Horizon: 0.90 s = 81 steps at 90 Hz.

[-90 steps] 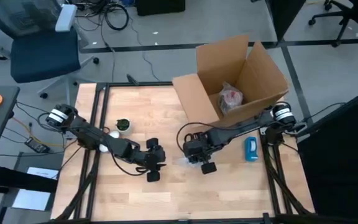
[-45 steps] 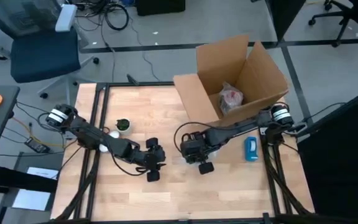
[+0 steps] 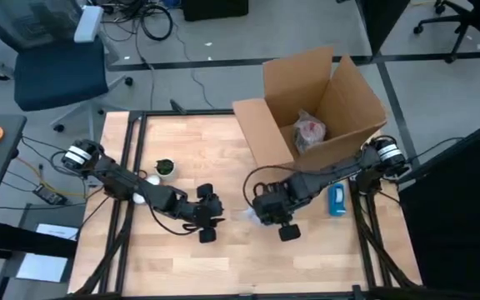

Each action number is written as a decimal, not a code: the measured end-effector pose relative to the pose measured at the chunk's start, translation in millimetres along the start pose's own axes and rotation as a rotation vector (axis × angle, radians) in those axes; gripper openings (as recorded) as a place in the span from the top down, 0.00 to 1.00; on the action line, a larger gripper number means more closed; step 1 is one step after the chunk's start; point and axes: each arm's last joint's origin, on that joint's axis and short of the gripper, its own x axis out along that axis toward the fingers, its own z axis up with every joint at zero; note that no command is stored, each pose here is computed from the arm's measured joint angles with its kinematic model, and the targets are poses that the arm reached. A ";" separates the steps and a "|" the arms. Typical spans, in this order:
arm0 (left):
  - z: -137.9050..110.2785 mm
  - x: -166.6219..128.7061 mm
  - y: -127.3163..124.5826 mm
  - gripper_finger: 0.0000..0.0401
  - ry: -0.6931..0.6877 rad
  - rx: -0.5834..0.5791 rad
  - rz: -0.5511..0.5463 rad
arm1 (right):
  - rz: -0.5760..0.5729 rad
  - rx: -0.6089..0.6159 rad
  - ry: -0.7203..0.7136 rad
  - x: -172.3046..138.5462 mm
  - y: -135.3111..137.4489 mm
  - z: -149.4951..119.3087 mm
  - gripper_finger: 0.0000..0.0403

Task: Wrap mug
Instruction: Wrap the blue mug with bubble wrap

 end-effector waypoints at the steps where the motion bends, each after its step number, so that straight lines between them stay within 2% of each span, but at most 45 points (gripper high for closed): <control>1: 0.5 0.0 -0.2 0.67 -0.005 0.000 -0.002 | -0.009 0.001 0.002 0.7 -0.3 -0.1 1.00; 10: 5.1 3.5 -3.2 0.67 -0.062 0.018 -0.020 | -0.072 0.004 -0.006 1.8 -2.3 0.3 1.00; 23: 6.7 17.0 -9.0 0.67 -0.123 0.044 -0.038 | -0.096 -0.015 -0.030 1.5 -4.8 2.7 1.00; 51: 1.2 43.1 -8.5 0.67 -0.145 0.090 -0.022 | -0.174 -0.053 -0.049 2.7 -10.7 5.7 1.00; 81: 7.6 44.6 -2.6 0.67 -0.187 0.109 -0.002 | -0.158 -0.106 -0.031 33.2 -19.2 13.5 1.00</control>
